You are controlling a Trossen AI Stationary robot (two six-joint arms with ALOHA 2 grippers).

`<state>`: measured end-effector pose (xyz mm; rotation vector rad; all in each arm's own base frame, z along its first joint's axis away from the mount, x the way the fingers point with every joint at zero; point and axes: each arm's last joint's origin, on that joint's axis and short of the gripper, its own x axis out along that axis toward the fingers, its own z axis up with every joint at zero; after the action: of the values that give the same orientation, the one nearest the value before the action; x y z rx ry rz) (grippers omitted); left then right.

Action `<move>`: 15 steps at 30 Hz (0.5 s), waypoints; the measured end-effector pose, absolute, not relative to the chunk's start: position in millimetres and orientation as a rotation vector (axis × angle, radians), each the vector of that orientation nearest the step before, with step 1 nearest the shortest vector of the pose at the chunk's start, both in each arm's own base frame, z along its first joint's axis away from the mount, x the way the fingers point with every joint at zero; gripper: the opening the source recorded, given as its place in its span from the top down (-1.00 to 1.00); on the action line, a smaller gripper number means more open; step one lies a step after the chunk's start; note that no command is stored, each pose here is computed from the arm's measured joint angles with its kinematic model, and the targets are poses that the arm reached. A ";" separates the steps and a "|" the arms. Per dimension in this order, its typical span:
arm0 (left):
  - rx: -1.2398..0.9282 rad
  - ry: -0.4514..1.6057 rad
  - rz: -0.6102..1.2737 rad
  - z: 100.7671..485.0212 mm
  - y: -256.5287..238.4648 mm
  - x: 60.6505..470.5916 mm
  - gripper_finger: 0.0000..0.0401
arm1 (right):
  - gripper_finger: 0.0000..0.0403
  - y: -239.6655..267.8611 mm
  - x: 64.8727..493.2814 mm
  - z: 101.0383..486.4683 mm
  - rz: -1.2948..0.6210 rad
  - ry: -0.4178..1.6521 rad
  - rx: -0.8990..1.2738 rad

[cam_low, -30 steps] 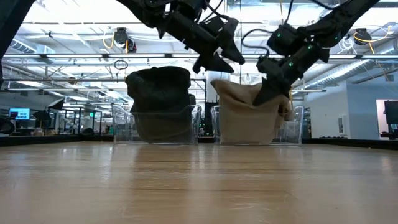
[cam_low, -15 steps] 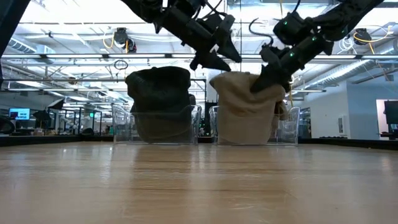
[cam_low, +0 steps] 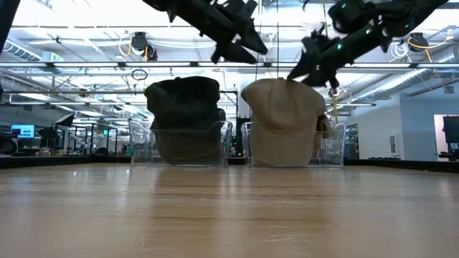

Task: Pick & Place hat
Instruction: Put the brown cap into the right transparent bin, then return to Home Position

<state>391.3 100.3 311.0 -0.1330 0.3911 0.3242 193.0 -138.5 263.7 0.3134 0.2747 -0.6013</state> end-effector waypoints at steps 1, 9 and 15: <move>-0.134 0.396 0.327 314.5 100.4 387.6 -0.13 | -0.22 -136.9 190.5 268.9 -0.606 0.248 0.303; -0.170 0.484 0.364 337.2 100.1 353.0 -0.13 | -0.23 -121.5 173.8 282.5 -0.586 0.233 0.325; -0.175 0.453 0.341 351.0 89.4 316.7 -0.04 | 0.15 -97.6 178.8 286.5 -0.396 0.251 0.323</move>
<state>316.7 89.4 351.0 -0.1747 0.4526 0.3409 178.8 -97.6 286.5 0.3228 0.2509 -0.3959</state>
